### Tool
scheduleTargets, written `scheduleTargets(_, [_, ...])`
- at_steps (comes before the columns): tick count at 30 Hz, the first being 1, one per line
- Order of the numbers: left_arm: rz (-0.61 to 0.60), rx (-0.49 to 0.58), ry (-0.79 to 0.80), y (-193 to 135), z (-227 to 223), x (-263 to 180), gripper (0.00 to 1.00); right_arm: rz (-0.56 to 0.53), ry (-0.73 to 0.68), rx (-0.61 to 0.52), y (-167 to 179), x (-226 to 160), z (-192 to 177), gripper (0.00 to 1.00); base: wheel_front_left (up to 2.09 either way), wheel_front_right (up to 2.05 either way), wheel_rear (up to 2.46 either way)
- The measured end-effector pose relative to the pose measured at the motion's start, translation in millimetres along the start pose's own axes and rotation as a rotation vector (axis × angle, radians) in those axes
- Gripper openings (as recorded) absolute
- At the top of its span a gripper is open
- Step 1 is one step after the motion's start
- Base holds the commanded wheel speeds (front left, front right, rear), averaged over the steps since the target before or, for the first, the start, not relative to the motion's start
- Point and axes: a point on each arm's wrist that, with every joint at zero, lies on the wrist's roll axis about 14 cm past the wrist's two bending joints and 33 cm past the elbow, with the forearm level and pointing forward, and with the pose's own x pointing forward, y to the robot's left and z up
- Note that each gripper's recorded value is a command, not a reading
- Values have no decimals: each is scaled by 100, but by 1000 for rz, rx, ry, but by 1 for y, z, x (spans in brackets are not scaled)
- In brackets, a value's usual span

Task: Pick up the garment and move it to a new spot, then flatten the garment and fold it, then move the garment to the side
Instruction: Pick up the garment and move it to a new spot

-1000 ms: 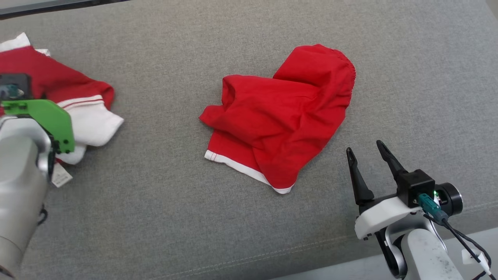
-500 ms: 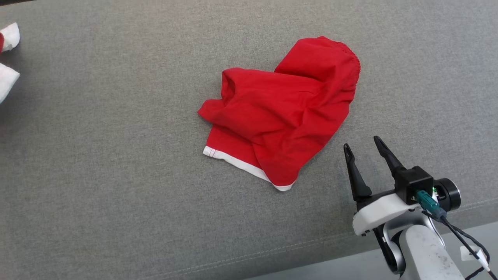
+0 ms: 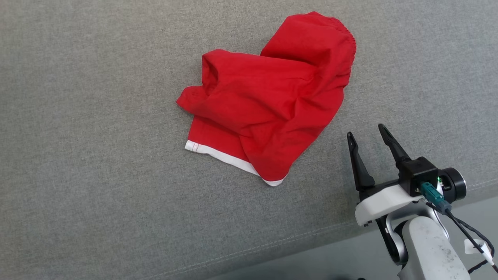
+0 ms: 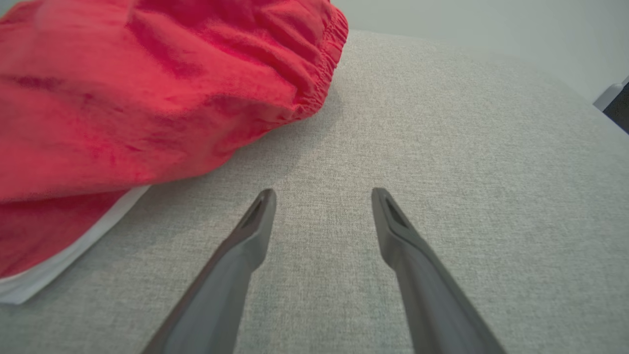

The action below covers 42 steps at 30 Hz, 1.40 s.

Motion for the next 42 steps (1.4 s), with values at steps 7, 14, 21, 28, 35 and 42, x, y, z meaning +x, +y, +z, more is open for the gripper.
scheduleTargets(7, [17, -32, 85, 0, -33, 3, 100, 7, 4, -2, 1, 4, -1, 100, 0, 0, 0])
scheduleTargets(14, [38, -70, 83, 11, -36, -6, 100, 3, -12, -4, 0, 5, 4, 100, 0, 0, 0])
scheduleTargets(21, [-1, -73, 36, 21, -9, -28, 100, 27, -58, 7, 9, 1, 20, 100, 0, 0, 0])
scheduleTargets(28, [-111, -39, -155, 6, 58, -64, 100, 38, -108, 23, 15, -15, 37, 100, 0, 0, 0])
scheduleTargets(35, [-298, -47, -359, -56, 107, -119, 100, 22, -158, 31, 12, -37, 54, 100, 0, 0, 0])
scheduleTargets(42, [-447, -104, -421, -113, 97, -178, 100, 17, -206, 32, 12, -57, 69, 100, 0, 0, 0])
